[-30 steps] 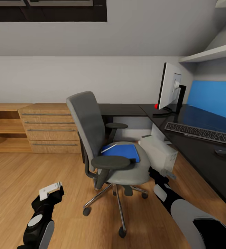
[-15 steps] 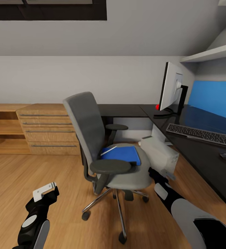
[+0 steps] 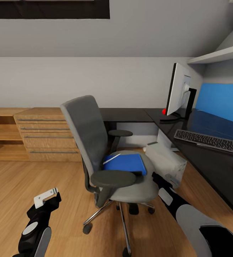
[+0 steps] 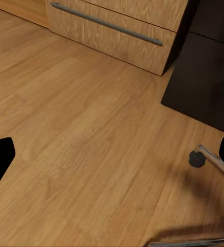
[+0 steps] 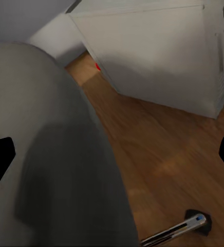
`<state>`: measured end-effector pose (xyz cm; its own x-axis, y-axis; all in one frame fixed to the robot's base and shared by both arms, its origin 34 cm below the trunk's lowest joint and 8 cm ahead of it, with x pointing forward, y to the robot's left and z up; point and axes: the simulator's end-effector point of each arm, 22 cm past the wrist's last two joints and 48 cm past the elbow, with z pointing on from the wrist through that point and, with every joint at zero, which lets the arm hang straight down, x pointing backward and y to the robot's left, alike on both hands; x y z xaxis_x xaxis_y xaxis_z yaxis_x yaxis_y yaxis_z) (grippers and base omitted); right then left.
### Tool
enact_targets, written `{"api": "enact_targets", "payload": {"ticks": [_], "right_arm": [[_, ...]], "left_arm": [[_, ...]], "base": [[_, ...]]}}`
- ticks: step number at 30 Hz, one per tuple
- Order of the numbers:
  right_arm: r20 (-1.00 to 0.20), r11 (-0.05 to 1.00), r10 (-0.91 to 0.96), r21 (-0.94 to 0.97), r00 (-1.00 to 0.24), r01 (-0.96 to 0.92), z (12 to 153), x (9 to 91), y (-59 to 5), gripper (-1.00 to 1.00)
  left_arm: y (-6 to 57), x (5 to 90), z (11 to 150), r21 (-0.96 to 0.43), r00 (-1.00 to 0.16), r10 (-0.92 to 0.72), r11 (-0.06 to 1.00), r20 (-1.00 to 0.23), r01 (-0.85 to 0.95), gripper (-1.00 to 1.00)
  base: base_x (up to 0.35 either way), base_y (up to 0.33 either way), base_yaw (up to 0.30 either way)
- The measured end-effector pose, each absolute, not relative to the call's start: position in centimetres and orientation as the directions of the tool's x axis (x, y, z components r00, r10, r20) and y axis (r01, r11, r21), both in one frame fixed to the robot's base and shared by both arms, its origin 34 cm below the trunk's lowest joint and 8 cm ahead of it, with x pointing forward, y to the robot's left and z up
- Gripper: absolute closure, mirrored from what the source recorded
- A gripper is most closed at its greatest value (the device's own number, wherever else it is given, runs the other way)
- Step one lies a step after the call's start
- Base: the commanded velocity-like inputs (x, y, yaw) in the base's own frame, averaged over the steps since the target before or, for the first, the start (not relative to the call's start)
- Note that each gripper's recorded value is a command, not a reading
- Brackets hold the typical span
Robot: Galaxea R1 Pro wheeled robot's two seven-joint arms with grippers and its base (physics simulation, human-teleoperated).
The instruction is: In the bedroom, organize the workspace by keeping the computer under the desk, ensuring the monitor is on the desk, placing the keyboard on the desk next to the monitor, placing the mouse on the desk next to the keyboard, moving the folder from the swivel chair onto the desk next to the mouse, stacking the notebook on top of the folder with the pen on top of the notebook, and positioning the swivel chair next to the desk.
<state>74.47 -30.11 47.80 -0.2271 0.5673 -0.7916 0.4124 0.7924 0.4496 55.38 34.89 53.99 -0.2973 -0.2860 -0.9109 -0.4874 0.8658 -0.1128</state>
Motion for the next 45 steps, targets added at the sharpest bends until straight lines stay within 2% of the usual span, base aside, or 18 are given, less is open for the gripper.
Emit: {"api": "enact_targets", "payload": {"ticks": [17, 45], "right_arm": [[-0.783, 0.793, 0.575, 0.462, -0.236, 0.398, 47.8, 74.6, -28.3, -1.00], [-0.786, 0.789, 0.579, 0.474, -0.216, 0.391, 48.7, 75.0, -28.4, -1.00]], "left_arm": [[34.9, 55.4, 54.0, -0.112, -0.299, -0.285, 0.866, -0.911, -0.487, -1.00], [34.8, 55.4, 53.9, -0.111, -0.301, -0.286, 0.867, -0.910, -0.486, -1.00]], "base": [[0.064, 0.000, 0.011], [0.000, 0.000, 0.275]]}}
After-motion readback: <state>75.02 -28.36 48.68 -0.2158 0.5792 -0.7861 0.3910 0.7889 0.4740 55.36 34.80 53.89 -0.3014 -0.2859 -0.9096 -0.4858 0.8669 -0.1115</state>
